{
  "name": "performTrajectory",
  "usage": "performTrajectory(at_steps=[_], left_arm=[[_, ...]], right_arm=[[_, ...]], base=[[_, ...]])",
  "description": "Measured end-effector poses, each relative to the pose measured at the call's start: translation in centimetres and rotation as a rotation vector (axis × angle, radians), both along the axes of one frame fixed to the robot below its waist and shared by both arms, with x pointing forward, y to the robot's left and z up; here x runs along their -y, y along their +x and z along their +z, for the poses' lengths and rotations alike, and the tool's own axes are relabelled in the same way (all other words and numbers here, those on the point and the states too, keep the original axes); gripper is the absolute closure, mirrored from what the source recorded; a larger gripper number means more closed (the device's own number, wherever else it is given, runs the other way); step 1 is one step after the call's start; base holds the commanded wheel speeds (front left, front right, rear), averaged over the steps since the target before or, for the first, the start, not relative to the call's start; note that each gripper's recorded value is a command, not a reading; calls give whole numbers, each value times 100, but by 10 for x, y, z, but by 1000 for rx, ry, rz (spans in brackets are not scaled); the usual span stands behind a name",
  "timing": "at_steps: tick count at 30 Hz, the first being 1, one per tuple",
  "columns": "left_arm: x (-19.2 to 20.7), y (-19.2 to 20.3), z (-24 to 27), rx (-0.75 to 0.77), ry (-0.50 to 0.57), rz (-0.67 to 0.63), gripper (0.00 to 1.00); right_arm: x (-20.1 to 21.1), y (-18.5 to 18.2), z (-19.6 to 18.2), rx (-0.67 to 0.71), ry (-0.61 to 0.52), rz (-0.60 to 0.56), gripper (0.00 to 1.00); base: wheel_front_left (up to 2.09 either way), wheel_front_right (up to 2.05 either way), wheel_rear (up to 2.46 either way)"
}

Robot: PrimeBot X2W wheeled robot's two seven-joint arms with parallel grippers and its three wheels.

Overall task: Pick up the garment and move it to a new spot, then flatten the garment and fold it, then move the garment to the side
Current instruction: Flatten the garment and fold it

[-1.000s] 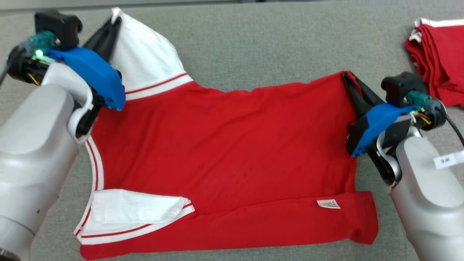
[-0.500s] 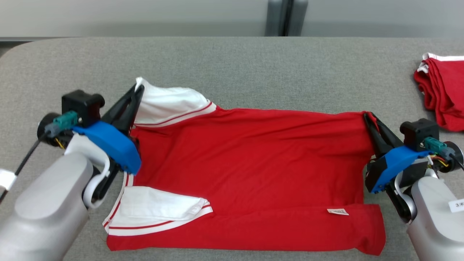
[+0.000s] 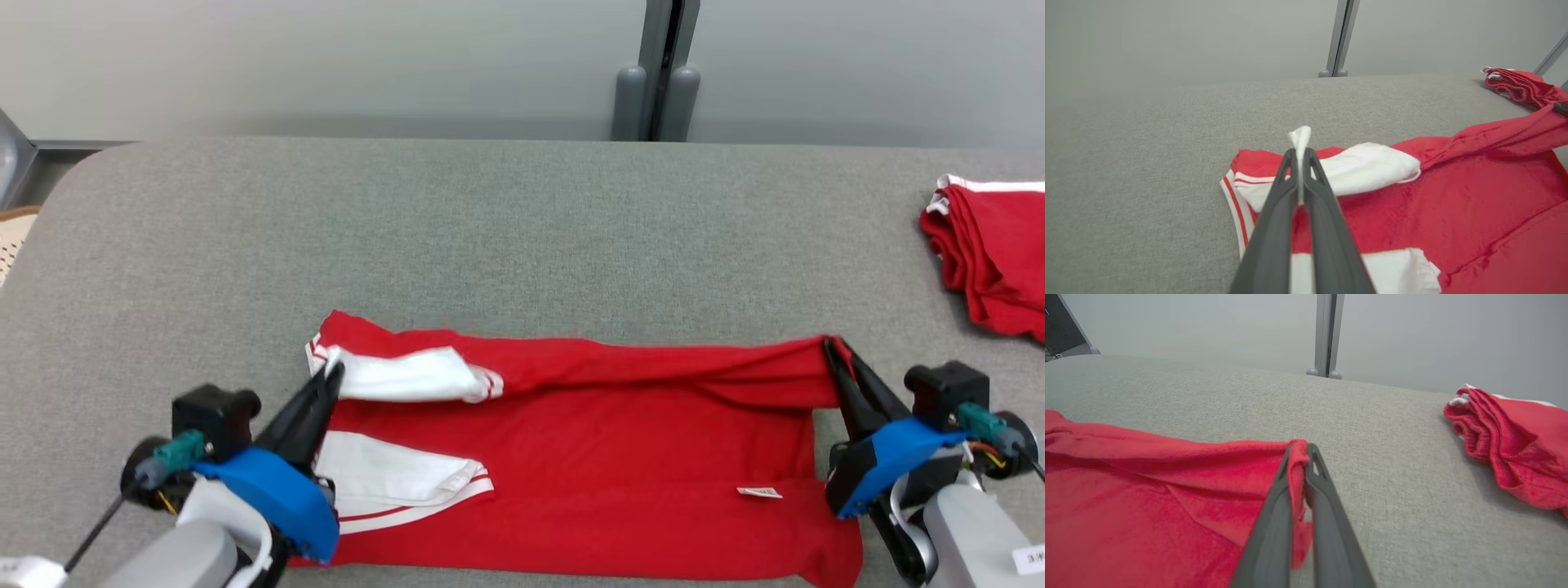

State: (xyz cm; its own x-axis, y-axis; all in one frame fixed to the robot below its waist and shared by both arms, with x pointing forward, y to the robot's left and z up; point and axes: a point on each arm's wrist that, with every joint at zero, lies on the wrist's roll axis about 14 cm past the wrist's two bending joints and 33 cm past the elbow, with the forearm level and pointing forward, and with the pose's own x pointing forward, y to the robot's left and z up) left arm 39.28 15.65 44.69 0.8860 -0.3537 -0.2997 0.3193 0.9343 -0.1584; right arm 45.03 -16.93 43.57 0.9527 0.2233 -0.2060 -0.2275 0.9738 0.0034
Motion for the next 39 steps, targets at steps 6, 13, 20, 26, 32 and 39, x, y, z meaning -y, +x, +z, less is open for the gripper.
performTrajectory(at_steps=[6,13,20,26,32,39], left_arm=[[-2,-32,-12,-46,-13,38,100],[-16,-44,-10,-37,-27,116,0],[-20,-37,6,42,-37,171,0],[-27,-16,45,218,-31,252,0],[-34,-13,61,319,-19,322,0],[-38,-16,62,356,-12,362,0]], right_arm=[[0,-20,-1,7,28,-9,100],[-1,-44,0,17,64,-16,0],[6,-50,23,99,83,-37,0],[11,-47,25,100,93,-72,0],[6,-48,-4,-15,91,-91,0],[1,-64,-39,-153,96,-111,0]], base=[[0,0,0],[0,0,0],[0,0,0],[0,0,0],[0,0,0],[0,0,0]])
